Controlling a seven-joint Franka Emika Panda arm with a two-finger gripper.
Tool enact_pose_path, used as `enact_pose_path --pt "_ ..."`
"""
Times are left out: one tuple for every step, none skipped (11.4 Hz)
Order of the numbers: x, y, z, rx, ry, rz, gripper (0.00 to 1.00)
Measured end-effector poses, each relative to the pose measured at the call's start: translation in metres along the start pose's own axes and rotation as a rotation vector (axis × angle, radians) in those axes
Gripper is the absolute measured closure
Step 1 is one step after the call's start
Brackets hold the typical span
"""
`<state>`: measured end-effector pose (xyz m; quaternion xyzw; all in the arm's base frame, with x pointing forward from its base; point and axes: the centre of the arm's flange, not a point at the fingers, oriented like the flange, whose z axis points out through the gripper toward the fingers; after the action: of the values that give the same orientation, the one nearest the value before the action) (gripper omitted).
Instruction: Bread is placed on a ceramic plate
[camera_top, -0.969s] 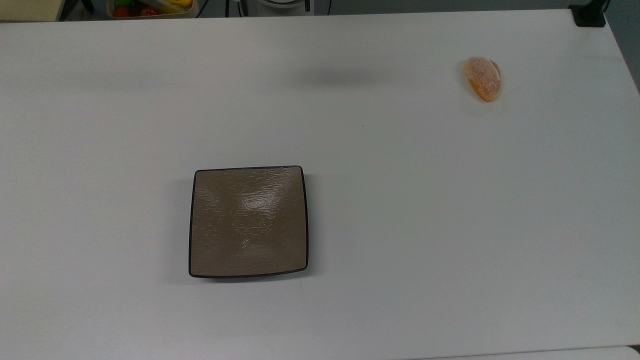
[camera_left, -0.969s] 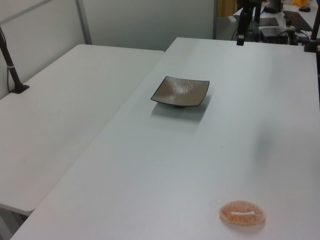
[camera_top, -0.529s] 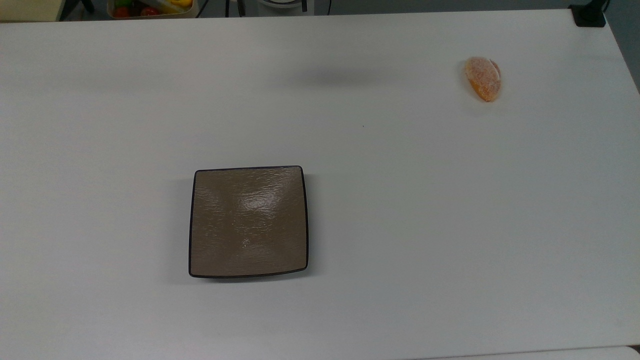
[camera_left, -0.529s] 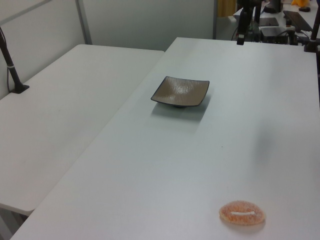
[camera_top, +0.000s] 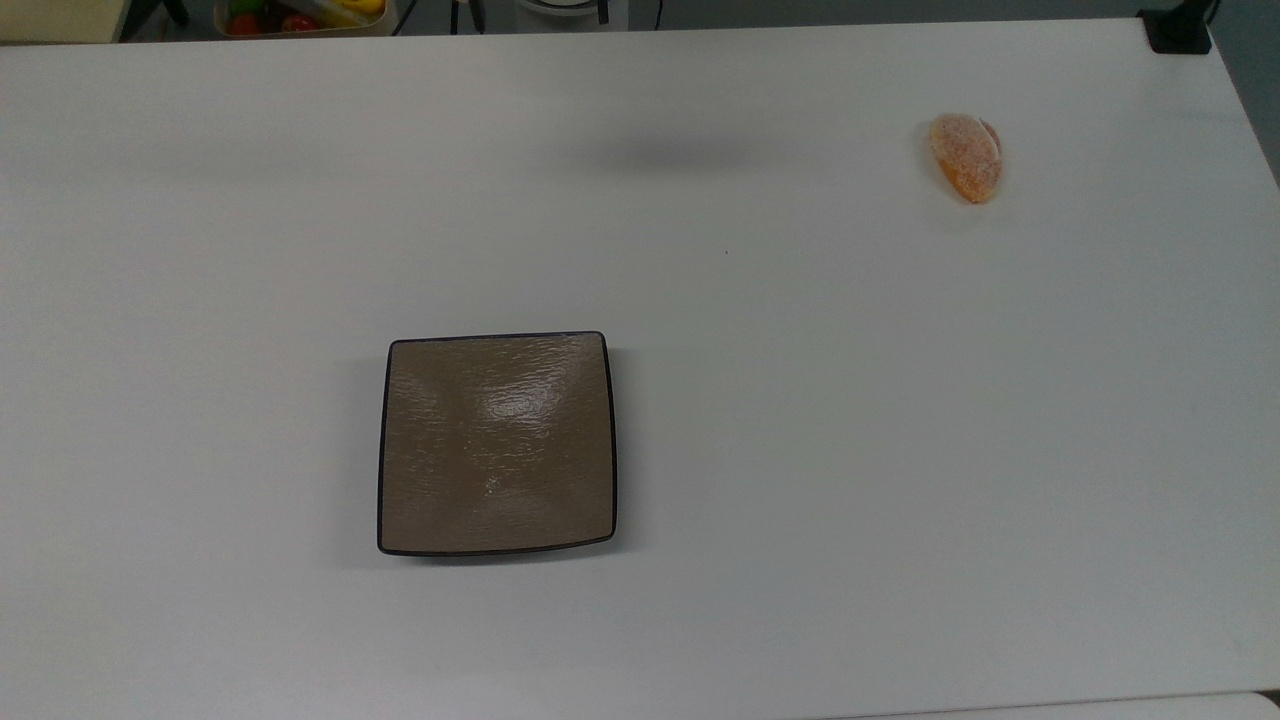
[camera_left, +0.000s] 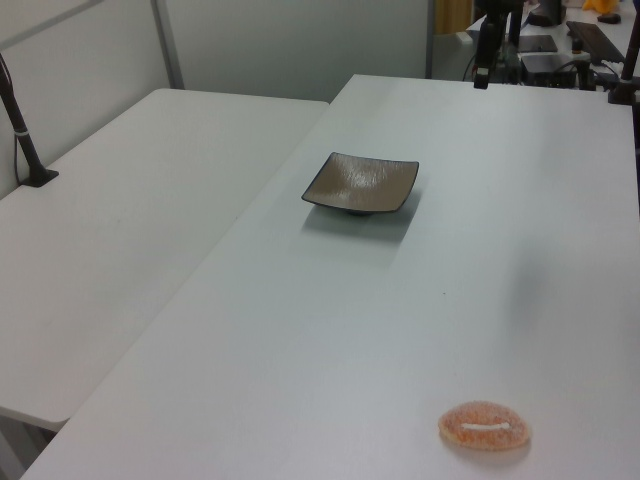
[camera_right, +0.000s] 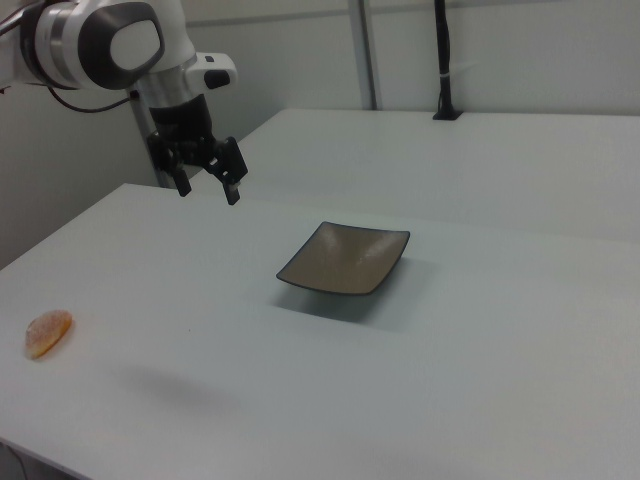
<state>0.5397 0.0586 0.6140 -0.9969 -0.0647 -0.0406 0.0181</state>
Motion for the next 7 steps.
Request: enact_pose_path --pt "0.0 -0.001 0.0 0.0 0.0 -0.001 0.0" --pt "0.0 -0.002 0.0 0.0 -0.001 -0.003 0.0" --pt "0.0 -0.002 0.001 0.0 -0.002 -0.004 0.0" --pt "0.0 -0.003 0.002 0.0 -0.005 -0.006 0.0" --pt "0.0 -0.008 0.006 0.001 -0.012 -0.017 0.0" --pt "0.001 -0.018 0.011 0.003 -0.021 -0.036 0.0" --pt "0.003 -0.033 0.017 0.006 -0.033 -0.064 0.0"
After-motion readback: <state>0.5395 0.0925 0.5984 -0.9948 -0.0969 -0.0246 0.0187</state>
